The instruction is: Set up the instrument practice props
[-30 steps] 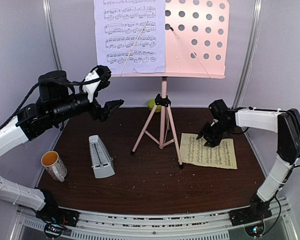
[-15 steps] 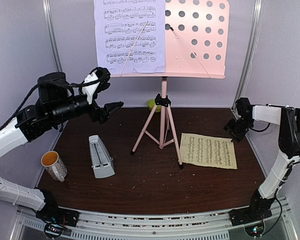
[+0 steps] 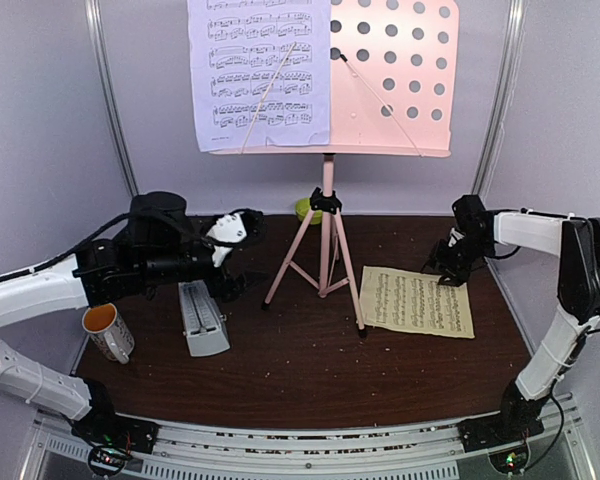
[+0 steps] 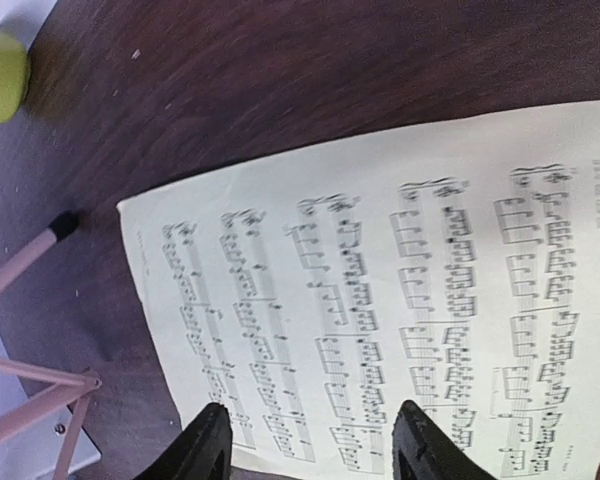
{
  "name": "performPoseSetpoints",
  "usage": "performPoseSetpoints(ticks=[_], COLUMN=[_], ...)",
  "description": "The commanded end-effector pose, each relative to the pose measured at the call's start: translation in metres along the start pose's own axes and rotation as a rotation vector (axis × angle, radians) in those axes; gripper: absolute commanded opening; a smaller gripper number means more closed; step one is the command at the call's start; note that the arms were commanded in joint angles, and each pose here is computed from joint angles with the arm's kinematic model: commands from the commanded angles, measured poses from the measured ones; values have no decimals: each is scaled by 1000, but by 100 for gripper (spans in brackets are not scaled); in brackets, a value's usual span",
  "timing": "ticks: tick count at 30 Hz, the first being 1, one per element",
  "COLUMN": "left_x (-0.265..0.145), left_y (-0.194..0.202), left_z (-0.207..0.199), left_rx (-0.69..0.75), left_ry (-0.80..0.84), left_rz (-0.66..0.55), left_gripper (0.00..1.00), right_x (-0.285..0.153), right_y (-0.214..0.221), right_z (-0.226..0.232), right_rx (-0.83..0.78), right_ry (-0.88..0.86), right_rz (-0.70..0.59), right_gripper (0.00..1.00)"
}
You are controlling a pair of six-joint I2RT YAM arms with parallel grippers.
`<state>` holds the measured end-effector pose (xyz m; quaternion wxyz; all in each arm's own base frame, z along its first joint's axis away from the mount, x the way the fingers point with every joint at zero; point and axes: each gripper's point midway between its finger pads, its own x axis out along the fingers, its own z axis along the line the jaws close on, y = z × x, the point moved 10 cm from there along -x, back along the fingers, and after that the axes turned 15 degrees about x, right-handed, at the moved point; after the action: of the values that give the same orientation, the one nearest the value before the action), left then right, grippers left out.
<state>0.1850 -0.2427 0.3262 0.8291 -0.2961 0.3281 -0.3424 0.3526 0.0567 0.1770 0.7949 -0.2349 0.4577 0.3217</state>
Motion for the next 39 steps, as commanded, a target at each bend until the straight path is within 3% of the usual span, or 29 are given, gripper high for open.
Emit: performPoseSetpoints(ticks=[1, 13, 20, 39], left_x=[31, 161, 225, 303], left_y=[-12, -62, -66, -22], left_z=[-27, -102, -137, -189], left_rx=[139, 365, 471, 732], left_ry=[7, 115, 151, 142], left_rz=[7, 192, 281, 397], left_gripper=[80, 80, 79, 80], right_x=[11, 49, 62, 57], right_y=[15, 38, 40, 61], right_z=[20, 33, 19, -24], right_rx=[-95, -155, -165, -247], right_ry=[-58, -14, 79, 284], right_rz=[63, 128, 132, 220], right_gripper=[54, 47, 39, 31])
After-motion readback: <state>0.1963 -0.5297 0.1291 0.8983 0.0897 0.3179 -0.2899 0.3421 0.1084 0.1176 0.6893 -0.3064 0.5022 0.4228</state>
